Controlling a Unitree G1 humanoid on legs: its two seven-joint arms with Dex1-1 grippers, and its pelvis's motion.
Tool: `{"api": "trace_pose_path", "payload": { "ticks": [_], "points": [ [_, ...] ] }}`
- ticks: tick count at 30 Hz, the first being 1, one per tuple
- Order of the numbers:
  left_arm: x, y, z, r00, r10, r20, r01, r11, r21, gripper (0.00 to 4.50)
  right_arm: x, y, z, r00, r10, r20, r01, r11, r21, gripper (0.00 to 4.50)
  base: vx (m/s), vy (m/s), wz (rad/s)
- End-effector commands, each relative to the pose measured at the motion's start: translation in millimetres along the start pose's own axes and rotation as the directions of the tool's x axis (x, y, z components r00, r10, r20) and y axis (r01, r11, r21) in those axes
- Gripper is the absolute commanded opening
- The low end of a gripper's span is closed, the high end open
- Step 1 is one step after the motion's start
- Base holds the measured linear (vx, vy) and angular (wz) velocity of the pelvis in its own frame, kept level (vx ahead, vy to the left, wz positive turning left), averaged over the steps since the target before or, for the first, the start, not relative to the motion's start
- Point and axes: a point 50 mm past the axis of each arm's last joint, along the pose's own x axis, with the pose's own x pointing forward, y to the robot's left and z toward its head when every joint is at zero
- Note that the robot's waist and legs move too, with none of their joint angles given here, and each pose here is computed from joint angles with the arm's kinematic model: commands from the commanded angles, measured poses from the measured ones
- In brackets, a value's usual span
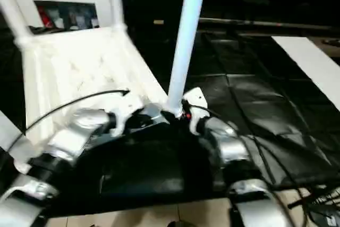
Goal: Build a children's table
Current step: Rotate leg to tighten
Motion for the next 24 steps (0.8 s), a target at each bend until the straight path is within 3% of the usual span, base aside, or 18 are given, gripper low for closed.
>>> {"api": "trace_pose_path", "payload": {
  "ticks": [1,7,15,16,24],
  "points": [
    [5,-17.2,-6.2,0.984,-0.175,-0.012,0.175,0.984,0.001,0.00,0.3,11.6,17.0,0.980,0.193,0.039,-0.189,0.977,-0.100,3.53,0.000,0.000,0.00],
    [-12,-22.6,-9.4,0.945,-0.326,-0.034,0.326,0.945,-0.016,0.00,-17.2,10.1,14.9,0.954,0.299,-0.016,-0.298,0.945,-0.131,3.53,0.000,0.000,0.00],
    [-20,-26.3,-10.6,0.925,-0.378,-0.026,0.377,0.926,-0.031,0.00,-20.8,12.6,12.7,0.931,0.360,-0.061,-0.366,0.921,-0.137,3.53,0.000,0.000,0.00],
    [-20,-26.3,-10.6,0.925,-0.378,-0.025,0.378,0.925,-0.032,0.00,-20.8,13.2,12.2,0.928,0.368,-0.067,-0.374,0.918,-0.136,3.30,0.000,0.000,0.00],
    [-20,-23.8,-11.8,0.944,-0.328,-0.016,0.328,0.944,-0.034,0.00,-19.3,15.9,9.4,0.913,0.398,-0.083,-0.406,0.906,-0.119,2.77,0.000,0.000,0.00]
  ]
}}
